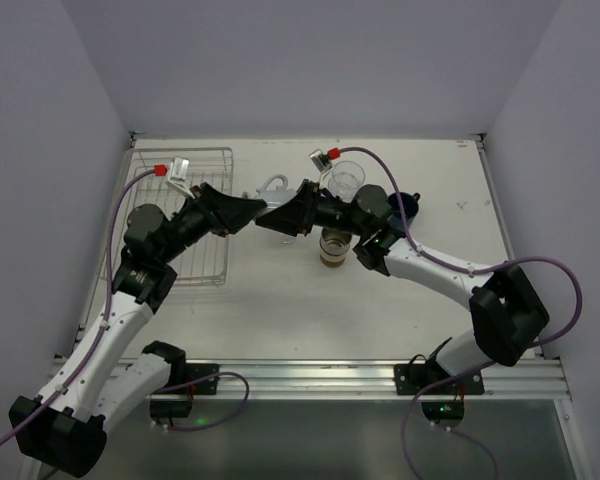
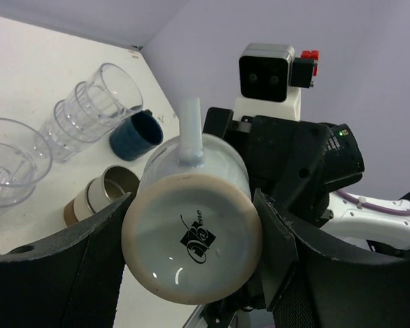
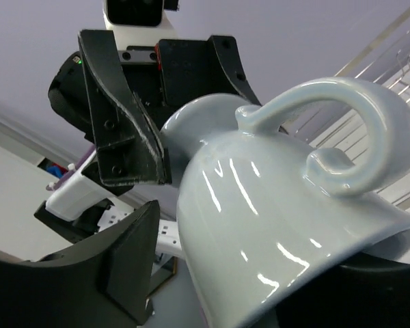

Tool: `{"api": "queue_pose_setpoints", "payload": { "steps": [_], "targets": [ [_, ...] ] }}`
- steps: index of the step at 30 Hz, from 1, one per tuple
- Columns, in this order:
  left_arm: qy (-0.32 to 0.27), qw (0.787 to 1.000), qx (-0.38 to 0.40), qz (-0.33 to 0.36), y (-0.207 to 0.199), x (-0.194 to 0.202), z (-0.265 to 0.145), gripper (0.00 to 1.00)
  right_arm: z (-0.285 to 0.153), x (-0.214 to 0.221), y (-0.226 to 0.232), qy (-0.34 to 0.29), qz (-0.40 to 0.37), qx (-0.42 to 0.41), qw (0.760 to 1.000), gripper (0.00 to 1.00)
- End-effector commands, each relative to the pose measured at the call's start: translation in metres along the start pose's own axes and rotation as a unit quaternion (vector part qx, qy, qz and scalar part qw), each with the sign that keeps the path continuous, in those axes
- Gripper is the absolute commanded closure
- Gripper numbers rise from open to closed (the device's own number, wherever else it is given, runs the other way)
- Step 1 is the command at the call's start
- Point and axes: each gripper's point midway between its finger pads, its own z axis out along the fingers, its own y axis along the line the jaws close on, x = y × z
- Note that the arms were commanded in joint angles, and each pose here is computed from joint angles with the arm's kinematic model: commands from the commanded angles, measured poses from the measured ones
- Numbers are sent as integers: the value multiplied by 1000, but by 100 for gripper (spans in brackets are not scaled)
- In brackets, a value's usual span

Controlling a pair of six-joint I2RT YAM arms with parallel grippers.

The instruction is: Unload the cups from the dish rack

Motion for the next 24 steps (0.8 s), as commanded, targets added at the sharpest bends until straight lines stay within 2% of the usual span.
{"api": "queue_pose_setpoints", "payload": {
  "steps": [1,2,4,5,7,8,9,10,13,21,24],
  "targets": [
    [-15,997,76,7,-42,-4,1,100,3,-23,42,-46,-51,-65,996,48],
    [-14,997,77,8,-43,-3,1,99,2,-26,44,-55,-58,-65,995,64],
    [-12,997,78,8,-43,-1,1,94,-5,-26,45,-65,-62,-61,994,79],
    [-12,997,77,8,-42,0,0,79,-7,-21,41,-64,-63,-54,994,90],
    [-12,997,78,14,-42,1,-1,61,-13,-23,39,-74,-69,-45,994,97],
    [-10,997,77,23,-41,1,-1,41,-17,-20,39,-75,-72,-37,994,100],
    [-11,997,74,26,-41,1,-1,32,-20,-20,39,-78,-75,-31,994,100],
    [-10,997,70,29,-40,1,-2,19,-23,-19,39,-78,-79,-27,993,100],
    [-13,997,61,45,-38,-1,-3,2,-35,-17,36,-81,-90,-5,993,100],
    [-19,994,44,100,-39,-11,-4,0,-78,-29,33,-87,-108,65,988,100],
    [-6,990,8,142,-30,-13,-6,0,-108,-38,7,-89,-122,164,975,100]
  ]
}}
